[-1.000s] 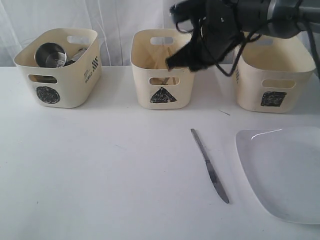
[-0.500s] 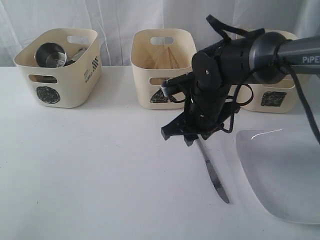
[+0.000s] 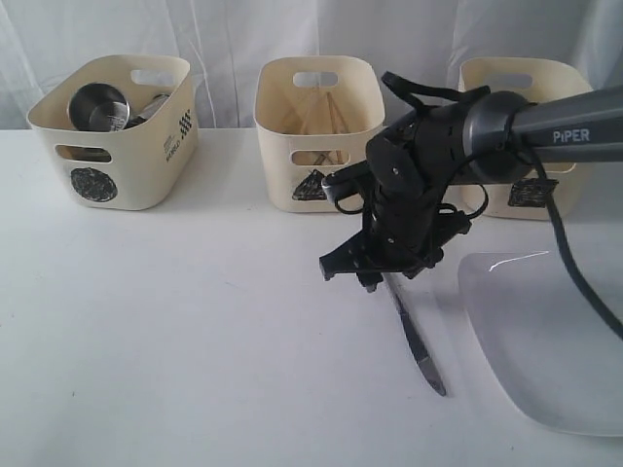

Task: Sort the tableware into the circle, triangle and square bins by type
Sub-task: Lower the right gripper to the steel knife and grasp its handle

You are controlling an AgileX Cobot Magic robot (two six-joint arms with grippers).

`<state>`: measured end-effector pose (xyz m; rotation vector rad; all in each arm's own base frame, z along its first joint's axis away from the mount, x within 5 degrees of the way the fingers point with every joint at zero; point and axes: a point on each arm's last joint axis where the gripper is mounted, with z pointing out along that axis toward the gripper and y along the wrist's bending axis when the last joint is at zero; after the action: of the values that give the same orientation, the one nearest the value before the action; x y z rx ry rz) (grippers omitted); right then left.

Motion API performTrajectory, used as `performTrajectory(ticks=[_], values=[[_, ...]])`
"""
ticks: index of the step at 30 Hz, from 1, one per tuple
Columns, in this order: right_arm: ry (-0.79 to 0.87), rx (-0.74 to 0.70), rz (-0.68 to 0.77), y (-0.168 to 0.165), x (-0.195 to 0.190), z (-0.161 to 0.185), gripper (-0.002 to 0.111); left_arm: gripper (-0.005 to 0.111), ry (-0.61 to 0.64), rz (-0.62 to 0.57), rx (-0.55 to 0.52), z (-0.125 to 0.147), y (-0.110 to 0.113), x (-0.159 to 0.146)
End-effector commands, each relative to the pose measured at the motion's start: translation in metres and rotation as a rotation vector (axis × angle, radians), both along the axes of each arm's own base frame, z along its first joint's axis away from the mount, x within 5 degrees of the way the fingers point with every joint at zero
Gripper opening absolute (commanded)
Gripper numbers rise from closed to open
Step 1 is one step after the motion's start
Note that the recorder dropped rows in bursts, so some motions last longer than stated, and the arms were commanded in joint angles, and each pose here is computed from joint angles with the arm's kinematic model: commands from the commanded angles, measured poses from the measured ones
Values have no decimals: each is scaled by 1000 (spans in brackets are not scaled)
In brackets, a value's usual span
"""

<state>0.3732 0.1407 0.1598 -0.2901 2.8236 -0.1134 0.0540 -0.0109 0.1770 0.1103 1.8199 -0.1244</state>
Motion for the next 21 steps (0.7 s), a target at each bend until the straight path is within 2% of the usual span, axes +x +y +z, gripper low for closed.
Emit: performTrajectory(ticks=[1,7,21], values=[[-21,34,-45,-6,4,-1,51,0,-4,-4,-5,-1,0,0],[-15,51,-112,-17,9,-5,51,0,-4,-4,-5,-1,0,0],[71,78,-125,-14,10,-36,51,0,-4,-4,-5,-1,0,0]])
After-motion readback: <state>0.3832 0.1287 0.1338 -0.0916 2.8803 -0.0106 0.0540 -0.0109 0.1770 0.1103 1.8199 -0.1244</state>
